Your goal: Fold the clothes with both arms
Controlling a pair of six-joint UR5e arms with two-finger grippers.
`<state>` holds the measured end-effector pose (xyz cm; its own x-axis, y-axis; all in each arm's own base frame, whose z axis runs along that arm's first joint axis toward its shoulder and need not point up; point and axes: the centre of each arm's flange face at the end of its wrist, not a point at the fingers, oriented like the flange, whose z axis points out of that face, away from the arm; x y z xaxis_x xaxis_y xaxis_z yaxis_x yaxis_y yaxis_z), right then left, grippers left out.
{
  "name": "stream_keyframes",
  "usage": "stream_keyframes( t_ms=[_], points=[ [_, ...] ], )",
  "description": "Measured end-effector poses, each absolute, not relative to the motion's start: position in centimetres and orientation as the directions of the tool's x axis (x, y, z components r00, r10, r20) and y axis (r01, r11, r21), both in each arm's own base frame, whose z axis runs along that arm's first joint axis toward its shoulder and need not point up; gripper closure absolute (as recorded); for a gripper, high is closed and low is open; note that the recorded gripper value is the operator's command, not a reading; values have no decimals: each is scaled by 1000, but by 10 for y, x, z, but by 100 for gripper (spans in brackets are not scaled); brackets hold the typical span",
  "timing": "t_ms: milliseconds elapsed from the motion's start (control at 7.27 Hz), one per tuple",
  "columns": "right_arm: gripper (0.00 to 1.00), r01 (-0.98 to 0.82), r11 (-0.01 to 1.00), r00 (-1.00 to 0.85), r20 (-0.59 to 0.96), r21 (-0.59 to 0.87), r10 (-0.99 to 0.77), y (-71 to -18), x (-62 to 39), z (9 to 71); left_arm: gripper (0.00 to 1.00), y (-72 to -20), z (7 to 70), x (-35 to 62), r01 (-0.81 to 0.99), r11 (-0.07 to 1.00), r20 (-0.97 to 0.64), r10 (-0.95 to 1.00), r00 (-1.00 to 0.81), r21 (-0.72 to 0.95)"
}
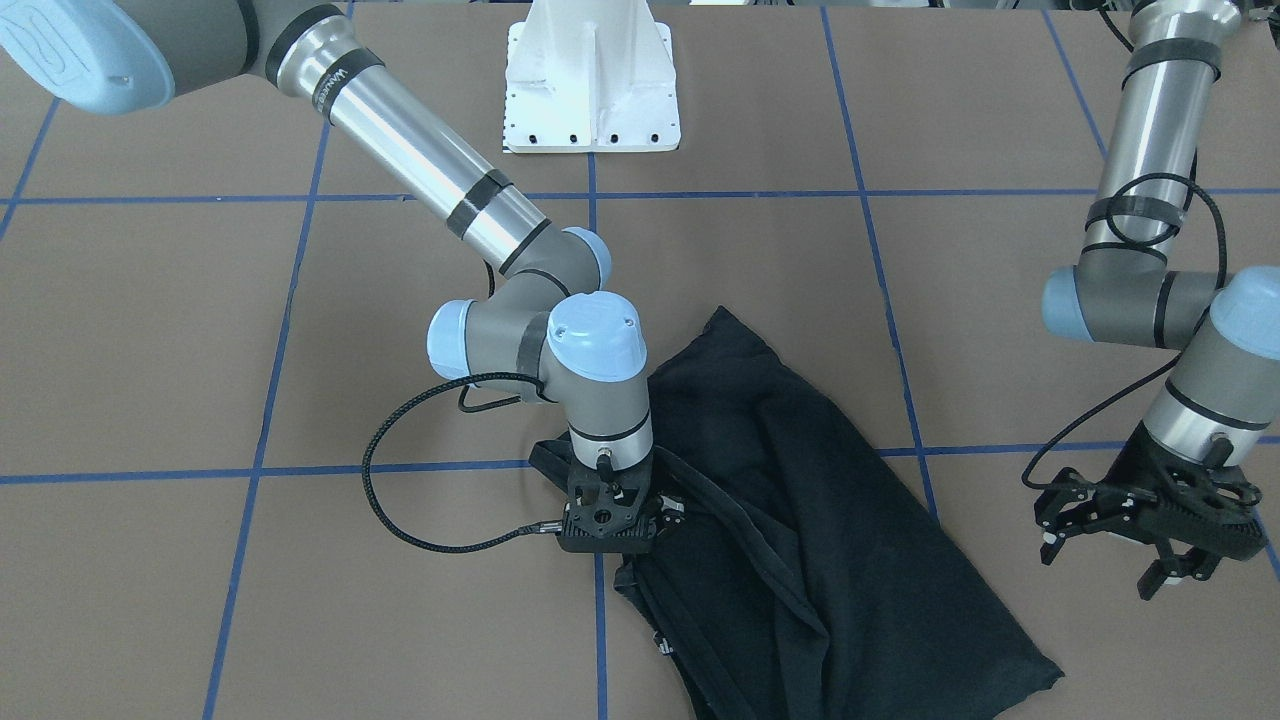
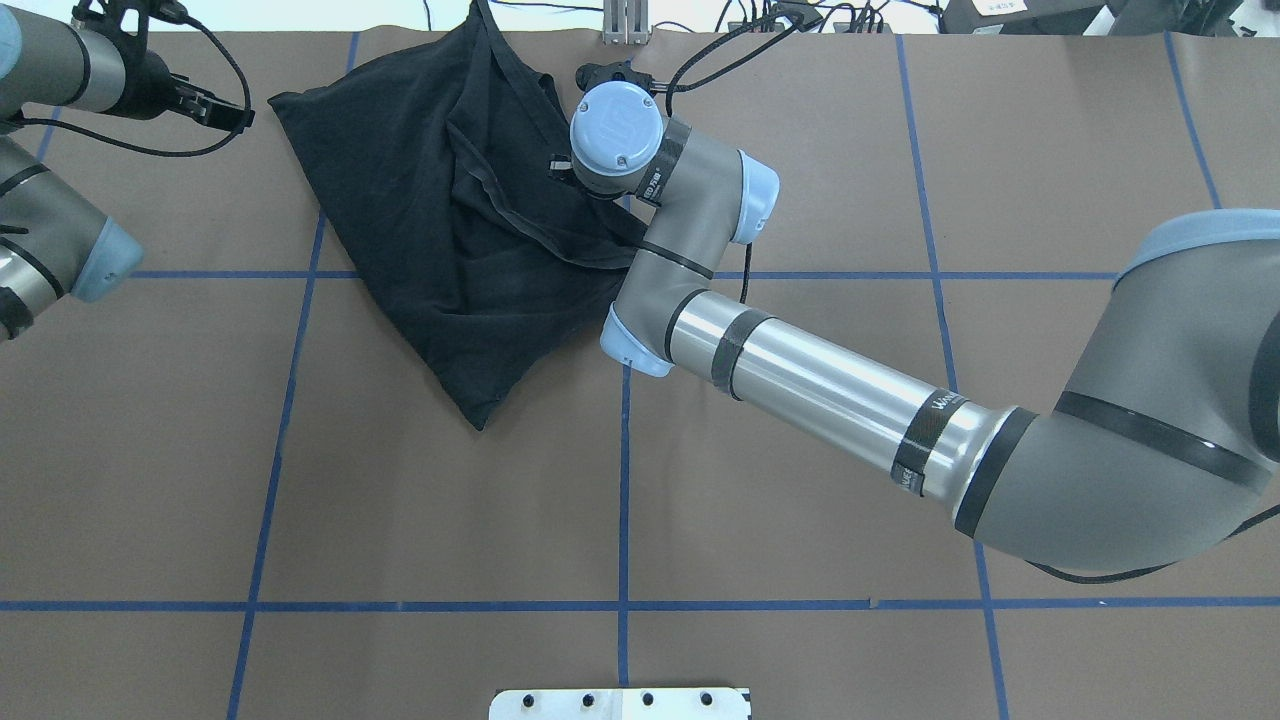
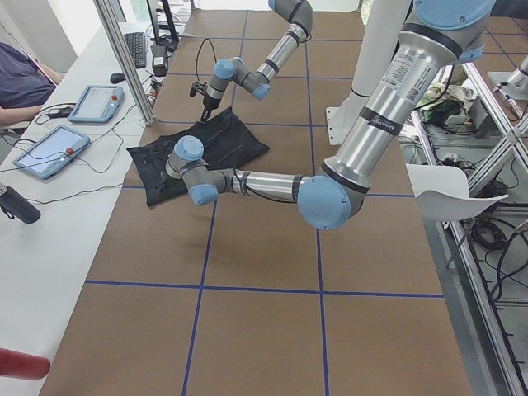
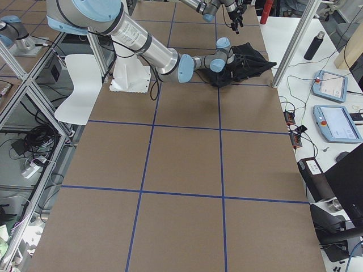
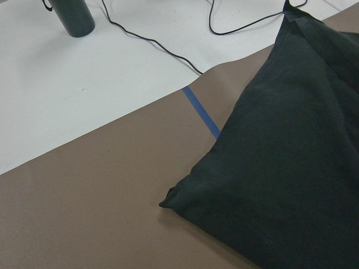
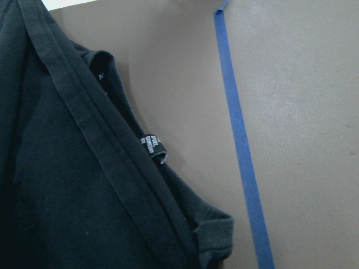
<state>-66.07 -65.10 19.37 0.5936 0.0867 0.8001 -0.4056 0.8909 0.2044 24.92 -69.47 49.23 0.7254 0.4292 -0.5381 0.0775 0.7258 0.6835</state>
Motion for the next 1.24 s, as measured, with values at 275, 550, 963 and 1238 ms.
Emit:
stream_keyframes(
  t_ms=[275, 550, 963, 1238],
  points=[
    [100, -402, 893, 591, 802, 204, 83, -636, -648, 191, 0, -695, 491, 250, 83, 728, -543, 425, 724, 681],
    [100, -380, 901, 592, 804, 207, 65, -579, -613, 215, 0, -695, 489, 250, 91, 729, -549, 421, 722, 678],
    [100, -332, 917, 607, 794, 220, 29, -474, -549, 248, 0, -694, 486, 252, 103, 730, -560, 416, 717, 676],
    [1, -323, 919, 616, 787, 227, 22, -453, -536, 263, 0, -693, 486, 253, 103, 730, -560, 418, 715, 676]
  ],
)
